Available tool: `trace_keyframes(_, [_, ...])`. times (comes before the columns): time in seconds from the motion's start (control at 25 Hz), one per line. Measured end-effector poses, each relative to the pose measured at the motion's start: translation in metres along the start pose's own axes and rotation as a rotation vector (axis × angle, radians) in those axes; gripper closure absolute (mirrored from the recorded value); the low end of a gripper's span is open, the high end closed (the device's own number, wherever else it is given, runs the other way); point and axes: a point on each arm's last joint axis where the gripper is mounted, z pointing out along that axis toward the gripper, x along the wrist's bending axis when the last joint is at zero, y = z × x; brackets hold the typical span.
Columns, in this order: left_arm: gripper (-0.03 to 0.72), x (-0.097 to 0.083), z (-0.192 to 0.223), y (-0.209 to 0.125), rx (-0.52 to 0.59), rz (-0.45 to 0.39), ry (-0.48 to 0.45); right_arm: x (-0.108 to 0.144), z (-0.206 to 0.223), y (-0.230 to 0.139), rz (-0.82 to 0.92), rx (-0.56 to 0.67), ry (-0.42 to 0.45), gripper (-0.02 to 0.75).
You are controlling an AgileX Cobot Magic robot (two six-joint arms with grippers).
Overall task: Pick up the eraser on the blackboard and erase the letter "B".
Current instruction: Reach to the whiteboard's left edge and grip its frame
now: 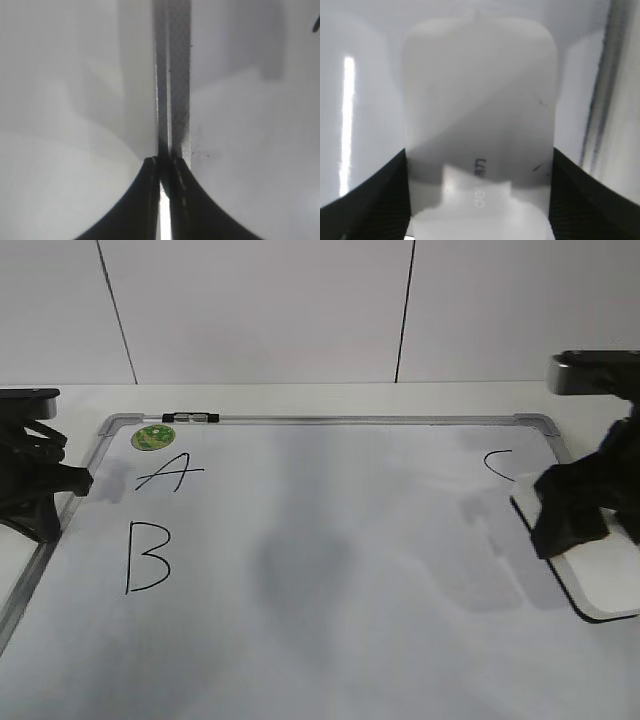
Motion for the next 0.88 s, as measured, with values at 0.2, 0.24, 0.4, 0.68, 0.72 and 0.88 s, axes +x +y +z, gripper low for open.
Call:
trace_keyframes(0.2, [0.673,0.0,-0.001,-0.003,0.037,-0.009,0.002,0.051,0.014,0.027,-0.137,0.049,0.032,0.181])
trace_keyframes(0.24, [0.673,0.0,-0.001,-0.003,0.042,-0.008,0.002,0.062,0.017,0.032,-0.167,0.056,0.038,0.181])
trace_keyframes(0.4, [0.673,0.0,-0.001,-0.004,0.046,-0.011,0.002,0.107,0.03,0.057,-0.27,0.078,0.057,0.181])
trace_keyframes(0.68, [0.673,0.0,-0.001,-0.005,0.06,-0.018,-0.004,0.172,0.056,0.099,-0.379,0.105,0.076,0.181])
trace_keyframes(0.72, [0.672,-0.001,-0.001,-0.005,0.061,-0.019,-0.005,0.179,0.059,0.103,-0.39,0.096,0.081,0.181])
trace_keyframes(0.88, [0.671,-0.001,-0.001,-0.005,0.065,-0.026,-0.012,0.212,0.073,0.112,-0.44,0.075,0.102,0.181])
